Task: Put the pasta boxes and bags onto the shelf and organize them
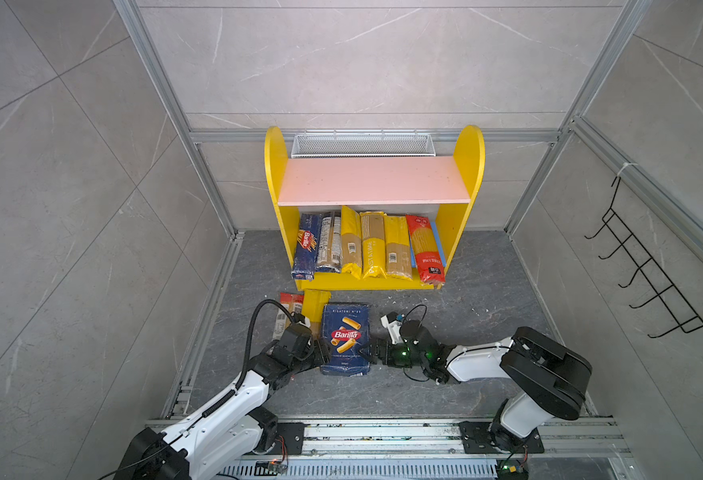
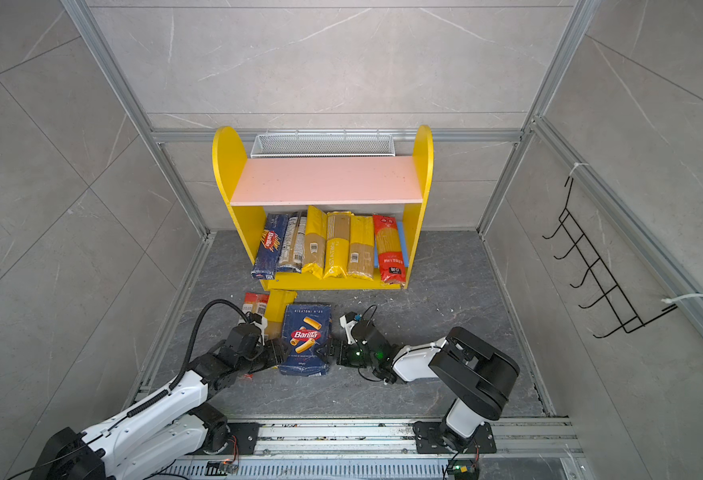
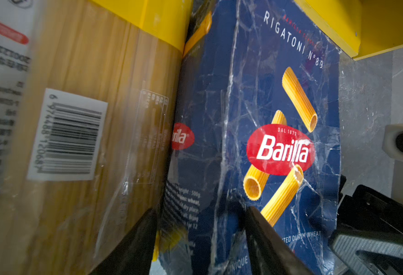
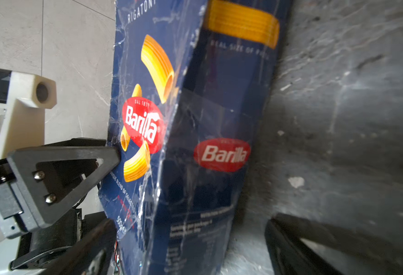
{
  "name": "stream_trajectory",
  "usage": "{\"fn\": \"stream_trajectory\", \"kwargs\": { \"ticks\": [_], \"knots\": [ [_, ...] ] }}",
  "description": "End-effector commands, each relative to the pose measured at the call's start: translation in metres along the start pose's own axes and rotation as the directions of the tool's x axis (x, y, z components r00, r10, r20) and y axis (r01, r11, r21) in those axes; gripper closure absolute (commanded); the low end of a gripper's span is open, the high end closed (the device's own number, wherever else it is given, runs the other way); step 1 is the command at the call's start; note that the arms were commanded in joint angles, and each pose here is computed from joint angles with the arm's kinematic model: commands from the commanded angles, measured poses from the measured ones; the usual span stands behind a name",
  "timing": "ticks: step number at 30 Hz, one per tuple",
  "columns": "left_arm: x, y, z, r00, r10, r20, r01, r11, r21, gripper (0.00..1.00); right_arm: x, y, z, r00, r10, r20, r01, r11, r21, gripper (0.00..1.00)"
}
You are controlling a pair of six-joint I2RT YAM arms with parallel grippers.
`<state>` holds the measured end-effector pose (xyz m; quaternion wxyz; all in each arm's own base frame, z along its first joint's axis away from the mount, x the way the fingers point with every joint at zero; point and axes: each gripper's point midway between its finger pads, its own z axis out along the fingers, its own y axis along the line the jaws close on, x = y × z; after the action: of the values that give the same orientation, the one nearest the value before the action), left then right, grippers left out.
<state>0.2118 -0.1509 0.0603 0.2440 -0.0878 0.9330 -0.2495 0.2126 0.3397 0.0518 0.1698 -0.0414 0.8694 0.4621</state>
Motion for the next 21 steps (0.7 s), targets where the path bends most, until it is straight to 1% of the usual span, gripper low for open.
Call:
{"fn": "stream_trajectory", "kwargs": {
  "ticks": [1,8,15,18,21],
  "knots": [
    [0.004,-0.003,0.007,1.000,-0.005,-0.021,0.006,1.000,0.027,0.41,0.023,-0.026,0.007,0.994,0.061,-0.089,-0.055,0.996,0.073,0.00],
    [0.003,-0.018,0.015,0.999,-0.001,-0.037,0.005,0.995,0.101,0.43,0.031,-0.034,0.016,0.988,0.087,-0.124,-0.079,0.995,0.068,0.00],
    [0.002,-0.032,0.016,0.999,0.005,-0.045,0.002,0.986,0.169,0.47,0.031,-0.031,0.021,0.987,0.081,-0.139,-0.074,0.996,0.054,0.00],
    [0.001,-0.039,0.015,0.999,0.014,-0.044,-0.004,0.979,0.204,0.53,0.030,-0.029,0.022,0.987,0.078,-0.140,-0.072,0.996,0.049,0.00],
    [0.001,-0.046,0.015,0.999,0.017,-0.051,-0.005,0.970,0.241,0.54,0.029,-0.030,0.023,0.987,0.076,-0.138,-0.069,0.996,0.053,0.00]
  ]
}}
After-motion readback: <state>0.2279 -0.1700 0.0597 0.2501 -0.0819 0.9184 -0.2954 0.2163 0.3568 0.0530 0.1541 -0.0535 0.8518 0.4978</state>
